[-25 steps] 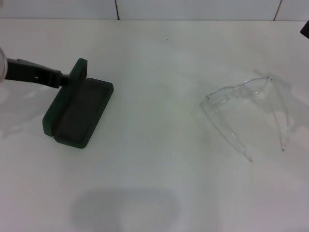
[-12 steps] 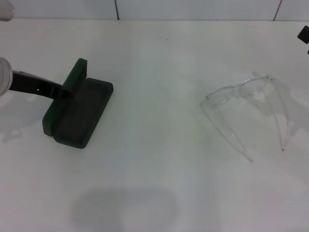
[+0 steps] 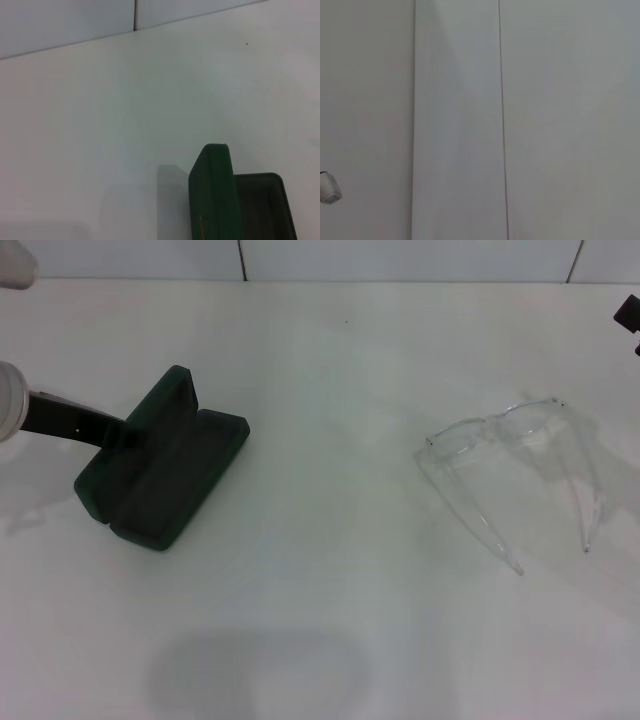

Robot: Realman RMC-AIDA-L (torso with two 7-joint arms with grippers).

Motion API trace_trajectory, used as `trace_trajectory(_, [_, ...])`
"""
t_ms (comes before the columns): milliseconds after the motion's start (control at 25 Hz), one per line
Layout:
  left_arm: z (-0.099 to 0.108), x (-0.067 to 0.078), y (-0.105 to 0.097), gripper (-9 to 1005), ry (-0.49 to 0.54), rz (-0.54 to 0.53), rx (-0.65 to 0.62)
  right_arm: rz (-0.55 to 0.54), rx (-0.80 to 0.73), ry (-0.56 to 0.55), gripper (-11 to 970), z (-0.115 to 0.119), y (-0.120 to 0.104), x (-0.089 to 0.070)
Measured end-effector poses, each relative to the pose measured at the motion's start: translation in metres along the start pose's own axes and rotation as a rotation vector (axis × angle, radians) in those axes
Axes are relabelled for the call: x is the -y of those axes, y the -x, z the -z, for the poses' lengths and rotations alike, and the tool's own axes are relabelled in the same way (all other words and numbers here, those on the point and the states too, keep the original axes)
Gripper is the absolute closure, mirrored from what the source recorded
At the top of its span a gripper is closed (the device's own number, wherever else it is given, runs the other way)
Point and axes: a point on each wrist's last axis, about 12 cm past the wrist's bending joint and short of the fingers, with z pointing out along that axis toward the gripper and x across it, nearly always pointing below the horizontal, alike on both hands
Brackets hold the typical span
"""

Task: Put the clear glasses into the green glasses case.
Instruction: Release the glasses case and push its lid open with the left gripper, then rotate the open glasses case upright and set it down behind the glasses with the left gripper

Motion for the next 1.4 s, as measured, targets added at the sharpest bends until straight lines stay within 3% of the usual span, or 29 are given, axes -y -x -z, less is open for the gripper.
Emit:
trace_trajectory(240, [0.001,0.004,0.003,764,-0.003,-0.032,0.007,0.008,0.006,-0.016,366,0.003,-0.002,-0.001])
trace_trajectory(520, [0.005,0.019,0.011,767,-0.001,-0.160,0.025,-0.003,0.012,-0.030,369,0.005,-0.004,-0.003])
trace_trajectory(840, [-0.004,0.053,0.008,778,-0.012,-0.473,0.048,-0.006,0.027,-0.096,373,0.019,-0.003,0.001])
trace_trajectory(1400, [-0.003,0.097,-0.002,782,-0.227,-0.935,0.247,-0.004,0.023,-0.132,380,0.029,-0.004,0.001])
